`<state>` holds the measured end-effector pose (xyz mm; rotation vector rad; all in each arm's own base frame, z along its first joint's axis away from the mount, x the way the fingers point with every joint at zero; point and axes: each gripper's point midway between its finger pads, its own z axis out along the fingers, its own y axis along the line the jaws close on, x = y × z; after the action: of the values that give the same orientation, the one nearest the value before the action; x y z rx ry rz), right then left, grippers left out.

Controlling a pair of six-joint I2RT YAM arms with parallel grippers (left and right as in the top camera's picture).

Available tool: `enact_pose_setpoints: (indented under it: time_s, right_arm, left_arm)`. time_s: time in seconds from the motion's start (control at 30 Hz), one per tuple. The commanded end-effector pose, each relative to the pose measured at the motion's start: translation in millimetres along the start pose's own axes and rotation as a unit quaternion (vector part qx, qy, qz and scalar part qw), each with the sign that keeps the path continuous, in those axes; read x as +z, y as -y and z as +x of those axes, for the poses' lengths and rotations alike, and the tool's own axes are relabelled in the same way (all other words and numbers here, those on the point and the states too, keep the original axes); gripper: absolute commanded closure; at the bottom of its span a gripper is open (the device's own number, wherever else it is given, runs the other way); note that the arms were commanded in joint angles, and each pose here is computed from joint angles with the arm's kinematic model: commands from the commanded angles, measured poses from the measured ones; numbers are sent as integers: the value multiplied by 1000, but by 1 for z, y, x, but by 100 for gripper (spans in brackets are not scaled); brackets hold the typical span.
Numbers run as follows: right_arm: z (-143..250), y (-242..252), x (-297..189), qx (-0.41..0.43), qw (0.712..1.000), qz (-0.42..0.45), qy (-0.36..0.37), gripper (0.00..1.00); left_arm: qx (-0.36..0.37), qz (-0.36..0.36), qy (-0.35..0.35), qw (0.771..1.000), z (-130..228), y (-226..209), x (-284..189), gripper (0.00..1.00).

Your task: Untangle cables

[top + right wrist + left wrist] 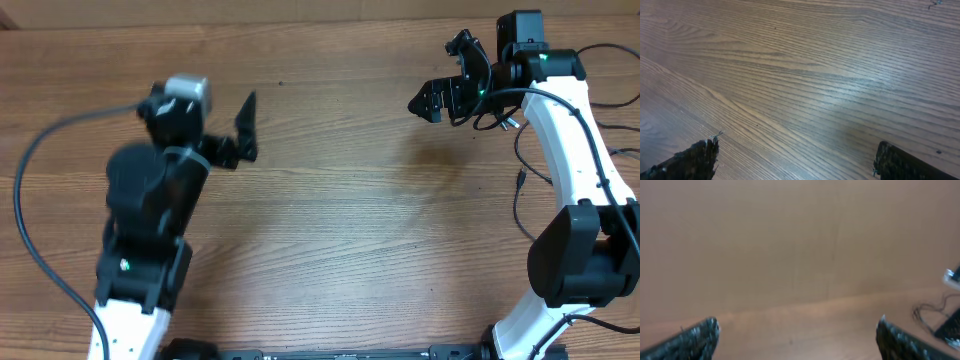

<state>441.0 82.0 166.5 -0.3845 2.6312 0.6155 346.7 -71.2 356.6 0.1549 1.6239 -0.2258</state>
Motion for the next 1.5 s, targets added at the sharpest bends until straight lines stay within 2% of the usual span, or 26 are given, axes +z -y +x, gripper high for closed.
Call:
enact_pose_setpoints:
  time_s: [0.0,0.2,0.3,1.03,1.47]
  right_arm:
    - [2,2,4,3,1000,0,-4,0]
    - [2,2,4,3,1000,0,-4,0]
    - [2,2,4,3,1000,0,-4,0]
    - [2,2,4,3,1000,0,-4,0]
    - [2,2,4,3,1000,0,-4,0]
  left_arm:
    - [15,23,34,999,22,1,-19,0]
    - [29,18,125,992,50,-3,-47,0]
    - [32,13,141,989,64,-6,-57,0]
    - [19,-18,169,985,114,-25,-96,0]
    - [3,-49,118,992,141,-36,-99,0]
